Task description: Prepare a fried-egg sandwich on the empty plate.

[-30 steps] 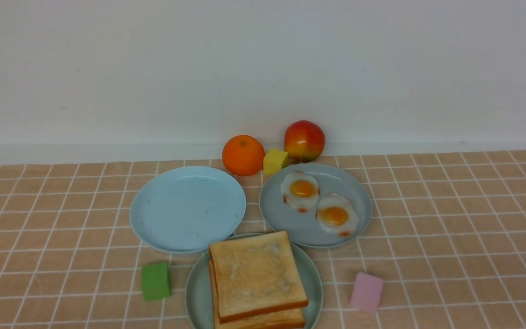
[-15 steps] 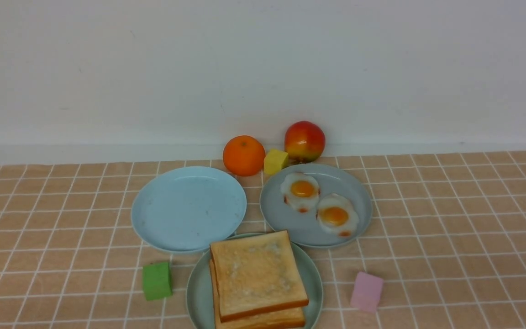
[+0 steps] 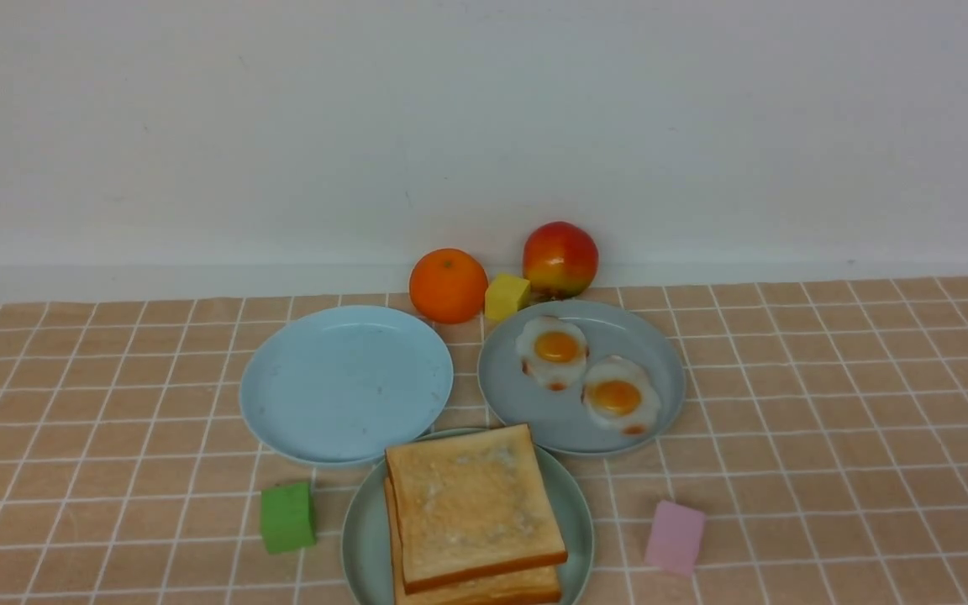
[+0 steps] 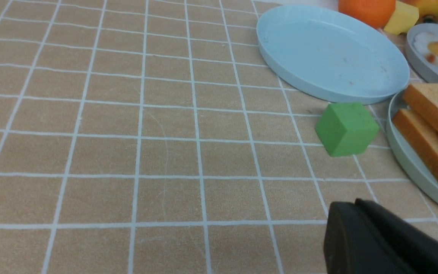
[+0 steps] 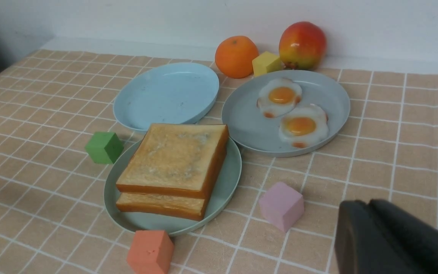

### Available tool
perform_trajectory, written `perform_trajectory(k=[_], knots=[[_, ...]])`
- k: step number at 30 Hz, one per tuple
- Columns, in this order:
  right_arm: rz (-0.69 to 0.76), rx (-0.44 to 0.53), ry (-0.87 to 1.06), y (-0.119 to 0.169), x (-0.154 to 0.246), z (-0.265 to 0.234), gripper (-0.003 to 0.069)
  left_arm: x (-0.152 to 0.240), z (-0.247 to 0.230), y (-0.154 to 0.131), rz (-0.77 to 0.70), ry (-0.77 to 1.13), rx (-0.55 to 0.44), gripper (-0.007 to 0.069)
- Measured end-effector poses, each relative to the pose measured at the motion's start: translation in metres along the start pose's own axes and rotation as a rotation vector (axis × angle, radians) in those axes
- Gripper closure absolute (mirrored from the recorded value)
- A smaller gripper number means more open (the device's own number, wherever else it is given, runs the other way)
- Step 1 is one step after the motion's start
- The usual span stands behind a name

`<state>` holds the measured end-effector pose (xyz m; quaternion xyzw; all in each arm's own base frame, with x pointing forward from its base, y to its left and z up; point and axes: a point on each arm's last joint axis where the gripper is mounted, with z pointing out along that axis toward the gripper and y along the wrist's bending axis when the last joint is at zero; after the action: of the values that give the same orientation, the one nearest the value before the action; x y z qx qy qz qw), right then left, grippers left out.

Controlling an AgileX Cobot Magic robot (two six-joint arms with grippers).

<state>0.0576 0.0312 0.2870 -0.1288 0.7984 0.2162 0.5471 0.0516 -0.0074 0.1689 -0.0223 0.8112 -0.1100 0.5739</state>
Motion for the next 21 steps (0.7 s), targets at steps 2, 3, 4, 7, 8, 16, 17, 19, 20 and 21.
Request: perform_trajectory(k=[2,3,4,7,8,16,17,19,20,21], knots=[[0.000,0.001,0.001,-0.0001,0.0001,0.0000,0.0606,0.0000,0.0000,0.0000,0.000,0.000,0.000,0.0603],[0.000,0.001,0.001,-0.0001,0.0001,0.0000,0.0606,0.0000,0.0000,0.0000,0.000,0.000,0.000,0.0602],[0.000,0.001,0.001,-0.0001,0.0001,0.0000,0.0606,0.0000,0.0000,0.0000,0.000,0.000,0.000,0.0601],[0.000,0.001,0.001,-0.0001,0.0001,0.0000,0.0602,0.0002,0.0001,0.0000,-0.001,0.001,0.000,0.0596],[0.000,0.001,0.001,-0.0001,0.0001,0.0000,0.0601,0.0002,0.0001,0.0000,-0.001,0.001,0.000,0.0594],[0.002,0.000,0.002,0.0000,0.0002,0.0000,0.0591,0.0002,0.0001,0.0000,-0.001,0.000,0.000,0.0586],[0.002,0.000,0.002,0.0000,0.0002,0.0000,0.0589,0.0002,0.0001,0.0000,-0.001,0.000,0.000,0.0586],[0.001,0.000,0.001,0.0000,0.0001,0.0000,0.0587,0.0002,0.0001,0.0000,-0.001,0.000,0.000,0.0586],[0.000,0.000,0.001,0.0000,0.0001,0.0000,0.0585,0.0002,0.0001,0.0000,-0.001,0.000,0.000,0.0585],[0.000,0.000,0.001,0.0000,0.0001,0.0000,0.0584,0.0002,0.0001,0.0000,-0.001,0.000,0.000,0.0583]])
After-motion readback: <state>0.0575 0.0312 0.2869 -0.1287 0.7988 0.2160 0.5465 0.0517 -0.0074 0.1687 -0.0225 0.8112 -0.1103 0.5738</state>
